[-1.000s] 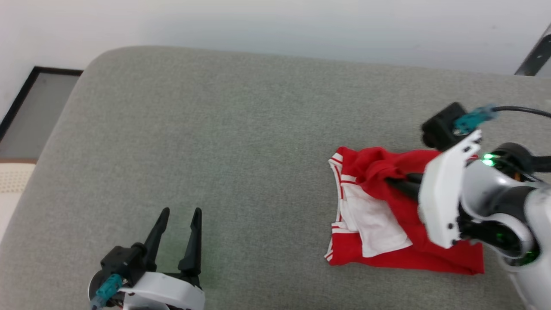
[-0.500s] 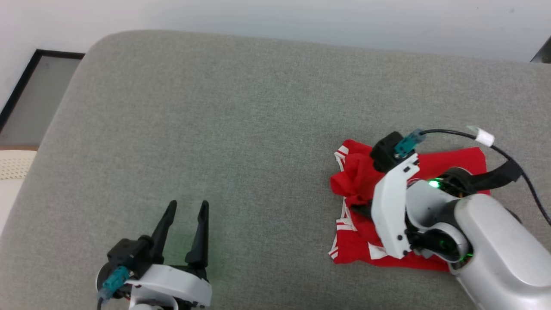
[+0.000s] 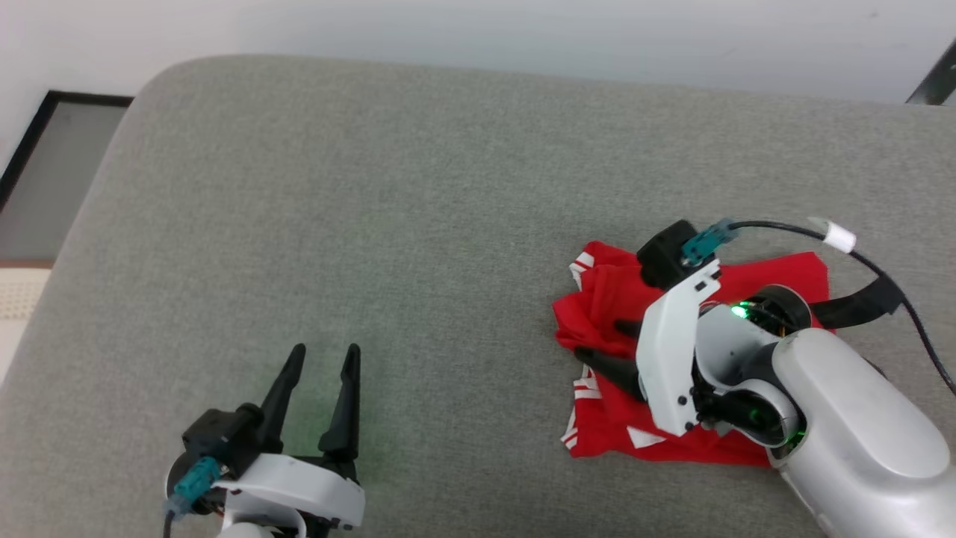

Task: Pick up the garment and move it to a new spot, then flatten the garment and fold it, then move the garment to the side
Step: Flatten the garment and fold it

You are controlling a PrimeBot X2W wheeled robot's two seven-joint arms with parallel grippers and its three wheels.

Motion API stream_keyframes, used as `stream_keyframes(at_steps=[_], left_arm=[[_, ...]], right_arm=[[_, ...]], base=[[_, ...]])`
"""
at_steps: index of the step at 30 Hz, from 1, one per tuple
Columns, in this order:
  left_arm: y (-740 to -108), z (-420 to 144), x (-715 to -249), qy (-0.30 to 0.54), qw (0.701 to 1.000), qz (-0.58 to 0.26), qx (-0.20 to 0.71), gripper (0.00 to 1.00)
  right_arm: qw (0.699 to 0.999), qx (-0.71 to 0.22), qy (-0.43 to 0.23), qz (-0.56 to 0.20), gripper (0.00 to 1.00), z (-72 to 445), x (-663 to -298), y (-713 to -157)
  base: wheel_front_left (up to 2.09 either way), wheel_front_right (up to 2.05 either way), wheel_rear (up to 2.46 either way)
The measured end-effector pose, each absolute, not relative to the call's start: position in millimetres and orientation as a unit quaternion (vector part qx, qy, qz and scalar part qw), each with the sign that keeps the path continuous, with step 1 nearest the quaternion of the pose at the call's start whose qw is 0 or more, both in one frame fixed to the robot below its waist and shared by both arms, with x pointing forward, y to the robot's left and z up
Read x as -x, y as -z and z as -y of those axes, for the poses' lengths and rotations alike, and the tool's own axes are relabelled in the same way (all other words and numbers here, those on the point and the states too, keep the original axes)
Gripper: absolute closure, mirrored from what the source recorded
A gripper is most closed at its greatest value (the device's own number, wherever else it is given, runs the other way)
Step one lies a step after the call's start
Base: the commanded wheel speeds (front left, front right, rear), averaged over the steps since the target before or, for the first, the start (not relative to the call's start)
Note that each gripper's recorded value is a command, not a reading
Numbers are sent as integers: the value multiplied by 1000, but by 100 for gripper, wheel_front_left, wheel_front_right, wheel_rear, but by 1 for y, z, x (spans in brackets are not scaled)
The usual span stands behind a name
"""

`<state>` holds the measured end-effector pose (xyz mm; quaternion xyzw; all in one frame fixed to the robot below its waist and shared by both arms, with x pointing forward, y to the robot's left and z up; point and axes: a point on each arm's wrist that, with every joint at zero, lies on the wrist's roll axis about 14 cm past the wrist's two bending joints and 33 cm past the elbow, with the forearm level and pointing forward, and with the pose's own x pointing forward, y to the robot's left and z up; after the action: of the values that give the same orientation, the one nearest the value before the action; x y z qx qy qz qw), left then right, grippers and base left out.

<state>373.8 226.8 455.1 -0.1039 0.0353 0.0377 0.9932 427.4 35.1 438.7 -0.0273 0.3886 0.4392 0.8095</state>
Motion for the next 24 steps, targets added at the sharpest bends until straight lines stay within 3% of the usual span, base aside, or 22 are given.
stream_keyframes(at_steps=[6, 12, 24], left_arm=[[-459, -222, -379, -22, 994, -30, 105, 0], [-468, -211, -392, 6, 995, -19, 100, 0], [-471, -195, -407, 48, 995, -24, 85, 0]], right_arm=[[847, -18, -416, -330, 0, -18, -446, -468], [889, -22, -354, -288, 0, 36, -460, -477], [953, -4, -213, -216, 0, 149, -450, -476]], base=[[0, 0, 0], [0, 0, 0], [0, 0, 0]])
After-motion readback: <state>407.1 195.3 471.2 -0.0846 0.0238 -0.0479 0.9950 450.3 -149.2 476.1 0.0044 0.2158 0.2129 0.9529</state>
